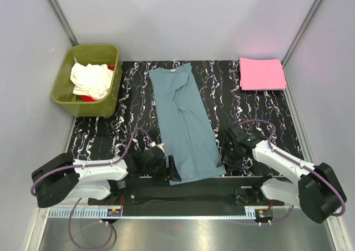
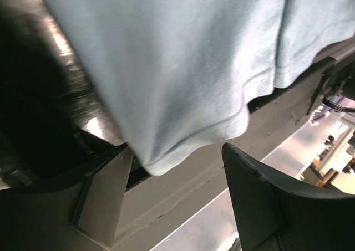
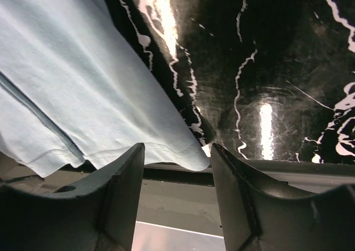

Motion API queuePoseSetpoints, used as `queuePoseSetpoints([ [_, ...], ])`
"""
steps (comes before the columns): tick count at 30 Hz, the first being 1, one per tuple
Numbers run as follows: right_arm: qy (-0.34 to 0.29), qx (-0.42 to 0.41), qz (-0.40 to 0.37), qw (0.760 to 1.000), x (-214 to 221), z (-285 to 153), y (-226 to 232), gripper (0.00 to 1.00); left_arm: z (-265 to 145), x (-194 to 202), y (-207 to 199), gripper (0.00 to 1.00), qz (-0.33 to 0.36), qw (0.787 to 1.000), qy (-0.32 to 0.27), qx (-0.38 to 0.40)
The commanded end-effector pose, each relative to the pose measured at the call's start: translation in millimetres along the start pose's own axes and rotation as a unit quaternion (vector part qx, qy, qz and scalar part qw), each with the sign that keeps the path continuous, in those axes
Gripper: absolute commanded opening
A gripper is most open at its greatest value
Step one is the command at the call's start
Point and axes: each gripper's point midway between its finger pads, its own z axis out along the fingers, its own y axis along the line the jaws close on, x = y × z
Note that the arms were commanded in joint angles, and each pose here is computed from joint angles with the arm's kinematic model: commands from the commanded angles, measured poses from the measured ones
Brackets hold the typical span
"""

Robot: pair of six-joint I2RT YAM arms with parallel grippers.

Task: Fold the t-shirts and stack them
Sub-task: Fold the tshirt

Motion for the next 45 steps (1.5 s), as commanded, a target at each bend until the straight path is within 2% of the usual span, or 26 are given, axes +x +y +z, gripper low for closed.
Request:
queuePoseSetpoints([
  [1,-0.016,-0.017,0.009,1.0,-4.0,-3.0,2.8,0.58,-0.8,-2.0,40.1,0.73,0.002,0.997,-0.021,-0.07],
  [6,-0.012,-0.024,0.007,1.0,-2.9,-3.1,5.4,0.52,-0.8,-0.3,35.4,0.72,-0.007,0.998,-0.021,-0.052],
  [11,-0.004,-0.032,0.009,0.999,0.9,1.4,6.4,0.36,0.6,0.0,27.7,0.66,-0.014,0.999,-0.023,-0.02],
  [13,0.007,-0.033,0.013,0.999,5.8,6.4,5.0,0.32,0.4,1.1,31.6,0.62,-0.02,0.999,-0.022,-0.03],
  [14,0.012,-0.034,0.014,0.999,7.6,7.6,4.8,0.26,-0.1,2.1,34.2,0.62,-0.023,0.999,-0.021,-0.035],
  [18,0.013,-0.045,0.02,0.999,10.2,7.0,6.9,0.19,-3.3,2.2,38.1,0.59,-0.033,0.998,-0.025,-0.043],
  [21,0.006,-0.05,0.021,0.999,9.2,1.4,8.1,0.18,-6.2,-0.6,37.3,0.55,-0.029,0.998,-0.03,-0.05],
  [23,0.002,-0.052,0.025,0.998,8.5,-0.4,8.3,0.22,-6.5,-1.0,38.3,0.54,-0.027,0.998,-0.03,-0.056],
  [24,0.001,-0.051,0.026,0.998,9.2,-1.0,7.0,0.35,-6.2,-1.5,38.2,0.54,-0.026,0.998,-0.031,-0.056],
  [25,0.0,-0.045,0.031,0.999,9.1,-0.5,5.1,0.43,-5.6,-0.5,38.8,0.53,-0.027,0.998,-0.029,-0.056],
  [27,0.005,-0.042,0.031,0.999,11.1,1.4,3.1,0.49,-2.3,0.2,37.9,0.52,-0.028,0.998,-0.026,-0.051],
  [31,0.005,-0.041,0.034,0.999,10.6,3.4,3.2,0.51,3.7,3.8,35.6,0.4,-0.026,0.999,-0.012,-0.042],
  [33,0.005,-0.04,0.033,0.999,10.8,4.9,2.6,0.5,5.4,3.8,34.2,0.3,-0.021,0.999,-0.008,-0.043],
  [36,0.012,-0.042,0.034,0.998,13.2,5.1,2.9,0.4,3.9,1.3,33.3,0.13,-0.016,0.999,-0.012,-0.049],
  [37,0.013,-0.041,0.034,0.998,14.6,5.0,1.9,0.31,2.7,-0.3,33.3,0.1,-0.015,0.998,-0.016,-0.051],
  [39,0.013,-0.054,0.03,0.998,15.5,0.0,5.8,0.19,-2.4,-5.6,32.8,0.0,-0.016,0.998,-0.027,-0.055],
  [40,0.014,-0.063,0.028,0.998,16.3,-1.9,8.2,0.14,-4.4,-7.0,33.0,0.0,-0.017,0.998,-0.03,-0.056],
  [41,0.019,-0.088,0.026,0.996,19.2,-8.0,16.3,0.03,-8.1,-9.5,29.7,0.0,-0.019,0.998,-0.036,-0.049],
  [45,0.02,-0.127,0.022,0.991,18.9,-31.2,34.6,0.0,-23.1,-19.5,16.3,0.0,-0.016,0.997,-0.054,-0.043],
])
